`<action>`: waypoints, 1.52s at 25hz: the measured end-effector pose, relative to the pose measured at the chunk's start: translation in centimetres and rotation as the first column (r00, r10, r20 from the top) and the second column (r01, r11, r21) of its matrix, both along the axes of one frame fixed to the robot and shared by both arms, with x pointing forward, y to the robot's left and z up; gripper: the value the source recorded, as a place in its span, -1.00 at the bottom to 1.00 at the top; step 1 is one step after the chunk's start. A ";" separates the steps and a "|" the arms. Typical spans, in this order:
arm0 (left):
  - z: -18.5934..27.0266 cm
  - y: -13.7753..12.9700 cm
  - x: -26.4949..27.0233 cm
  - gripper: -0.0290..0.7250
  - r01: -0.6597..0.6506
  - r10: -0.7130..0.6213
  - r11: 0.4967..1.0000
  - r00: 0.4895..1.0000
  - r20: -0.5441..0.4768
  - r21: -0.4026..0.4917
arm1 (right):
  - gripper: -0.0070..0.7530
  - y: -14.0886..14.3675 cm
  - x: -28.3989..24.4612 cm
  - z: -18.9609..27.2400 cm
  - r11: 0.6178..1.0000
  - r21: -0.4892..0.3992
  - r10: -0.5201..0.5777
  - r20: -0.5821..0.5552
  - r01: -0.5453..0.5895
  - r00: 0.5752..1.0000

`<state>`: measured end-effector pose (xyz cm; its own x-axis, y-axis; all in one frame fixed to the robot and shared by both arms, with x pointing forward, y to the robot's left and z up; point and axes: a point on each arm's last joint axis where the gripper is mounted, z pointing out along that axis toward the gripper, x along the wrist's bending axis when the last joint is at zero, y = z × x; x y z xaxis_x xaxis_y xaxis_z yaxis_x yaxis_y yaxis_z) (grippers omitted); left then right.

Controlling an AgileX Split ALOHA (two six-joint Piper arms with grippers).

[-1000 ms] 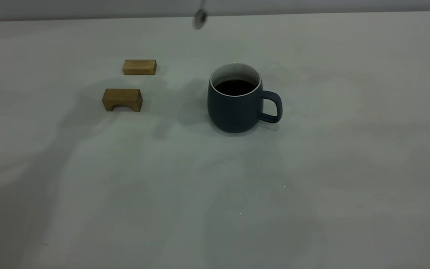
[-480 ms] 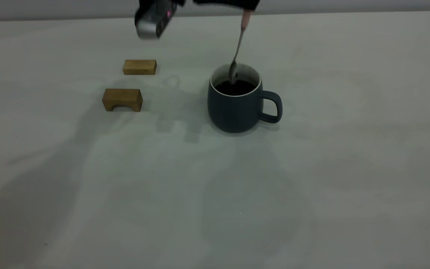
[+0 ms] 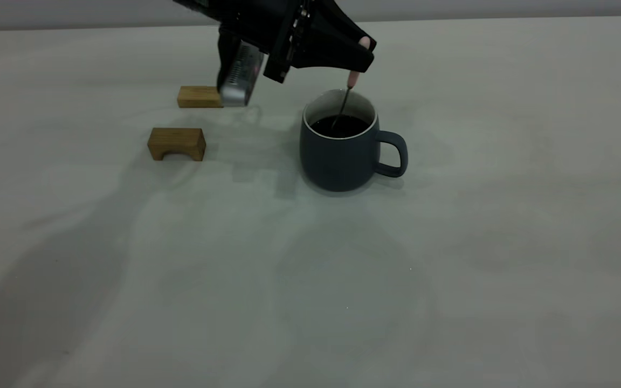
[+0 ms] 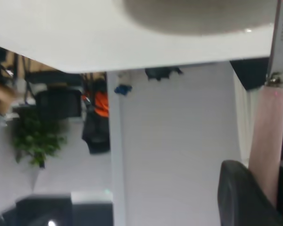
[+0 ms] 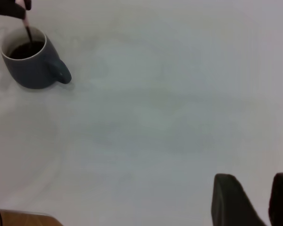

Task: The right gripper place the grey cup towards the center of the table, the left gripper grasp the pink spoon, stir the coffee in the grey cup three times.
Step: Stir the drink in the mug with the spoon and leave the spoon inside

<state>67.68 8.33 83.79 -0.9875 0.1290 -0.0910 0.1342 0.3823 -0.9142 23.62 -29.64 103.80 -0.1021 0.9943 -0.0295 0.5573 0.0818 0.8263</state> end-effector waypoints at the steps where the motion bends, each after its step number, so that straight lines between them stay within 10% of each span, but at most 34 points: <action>1: -0.1 -0.1 0.0 -0.48 -0.009 0.008 0.999 1.000 -0.020 -0.035 | -0.36 0.0 0.0 0.0 1.000 0.000 0.000 0.000 0.000 1.000; 6: -1.1 -0.6 -0.5 -0.48 -0.022 0.005 0.993 0.990 -0.144 -0.115 | -0.36 0.0 0.0 0.0 1.000 0.000 0.000 0.000 0.000 1.000; 11: -0.2 -0.3 -0.5 -0.48 0.013 -0.007 1.000 0.982 -0.188 0.027 | -0.36 0.0 0.0 0.0 1.000 0.000 0.000 0.000 0.000 1.000; 20: 1.2 -0.4 0.6 -0.48 0.086 -0.088 0.995 0.995 0.041 0.059 | -0.36 0.0 0.0 0.0 1.000 0.000 0.000 0.000 0.000 1.000; 24: 0.3 -0.7 0.1 -0.48 0.089 -0.092 0.995 0.994 -0.058 -0.048 | -0.36 0.0 0.0 0.0 1.000 0.000 0.000 0.000 0.000 1.000; 29: 0.2 -0.4 -0.2 -0.48 0.063 -0.051 0.997 0.972 -0.229 0.048 | -0.36 0.0 0.0 0.0 1.000 0.000 0.000 0.000 0.000 1.000; 38: 1.5 -0.3 0.8 -0.48 0.074 -0.074 0.991 0.997 -0.004 0.107 | -0.36 0.0 0.0 0.0 1.000 0.000 0.000 0.000 0.000 1.000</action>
